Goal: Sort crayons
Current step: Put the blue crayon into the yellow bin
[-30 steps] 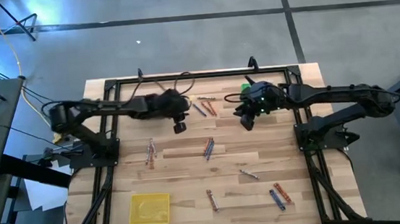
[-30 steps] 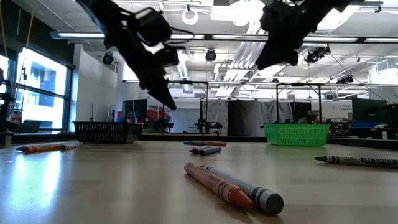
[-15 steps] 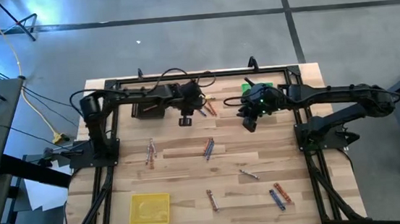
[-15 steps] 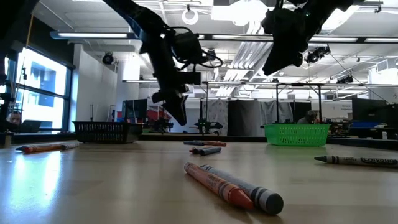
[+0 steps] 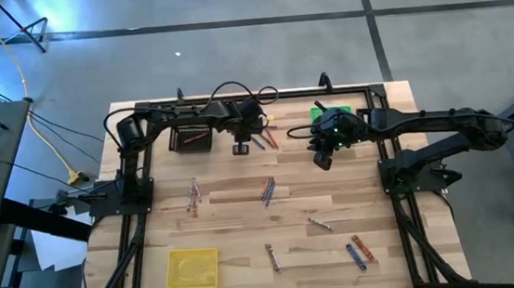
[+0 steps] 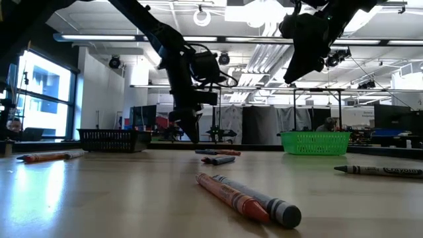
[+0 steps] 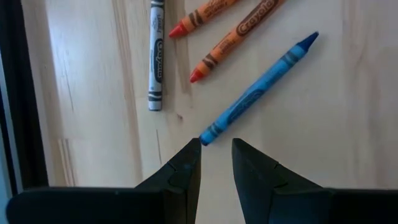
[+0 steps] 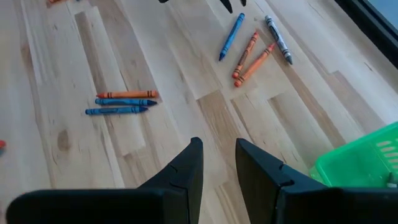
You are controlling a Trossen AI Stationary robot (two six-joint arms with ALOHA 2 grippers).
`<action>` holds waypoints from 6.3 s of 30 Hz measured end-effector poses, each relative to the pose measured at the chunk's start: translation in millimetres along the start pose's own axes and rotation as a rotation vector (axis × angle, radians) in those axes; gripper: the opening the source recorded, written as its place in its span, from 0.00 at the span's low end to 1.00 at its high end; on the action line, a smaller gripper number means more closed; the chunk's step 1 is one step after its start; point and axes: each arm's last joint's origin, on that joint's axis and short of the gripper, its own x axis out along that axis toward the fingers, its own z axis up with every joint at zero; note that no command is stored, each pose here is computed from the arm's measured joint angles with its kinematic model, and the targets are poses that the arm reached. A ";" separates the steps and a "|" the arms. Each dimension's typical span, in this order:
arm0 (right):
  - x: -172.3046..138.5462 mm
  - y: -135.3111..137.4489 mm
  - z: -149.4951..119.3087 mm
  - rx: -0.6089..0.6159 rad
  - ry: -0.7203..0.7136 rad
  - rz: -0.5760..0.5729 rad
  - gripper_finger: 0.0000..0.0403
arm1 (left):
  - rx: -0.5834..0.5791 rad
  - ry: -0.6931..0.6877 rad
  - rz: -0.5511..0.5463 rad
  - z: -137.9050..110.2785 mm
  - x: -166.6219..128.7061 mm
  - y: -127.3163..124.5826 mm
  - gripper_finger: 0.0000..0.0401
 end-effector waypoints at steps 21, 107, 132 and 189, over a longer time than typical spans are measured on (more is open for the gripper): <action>0.0 0.0 0.0 0.031 0.000 -0.001 0.22 | 0.058 -0.099 -0.007 6.7 -0.4 3.6 0.20; 0.1 0.1 1.8 0.041 -0.018 0.002 0.22 | 0.259 0.027 -0.099 7.3 24.1 1.7 0.16; 0.1 0.0 2.0 0.043 -0.019 0.002 0.22 | 0.445 -0.043 -0.019 13.5 13.7 11.1 0.15; 0.0 -0.6 3.4 0.053 -0.037 -0.017 0.22 | 0.244 -0.209 -0.119 -8.1 31.2 46.3 0.16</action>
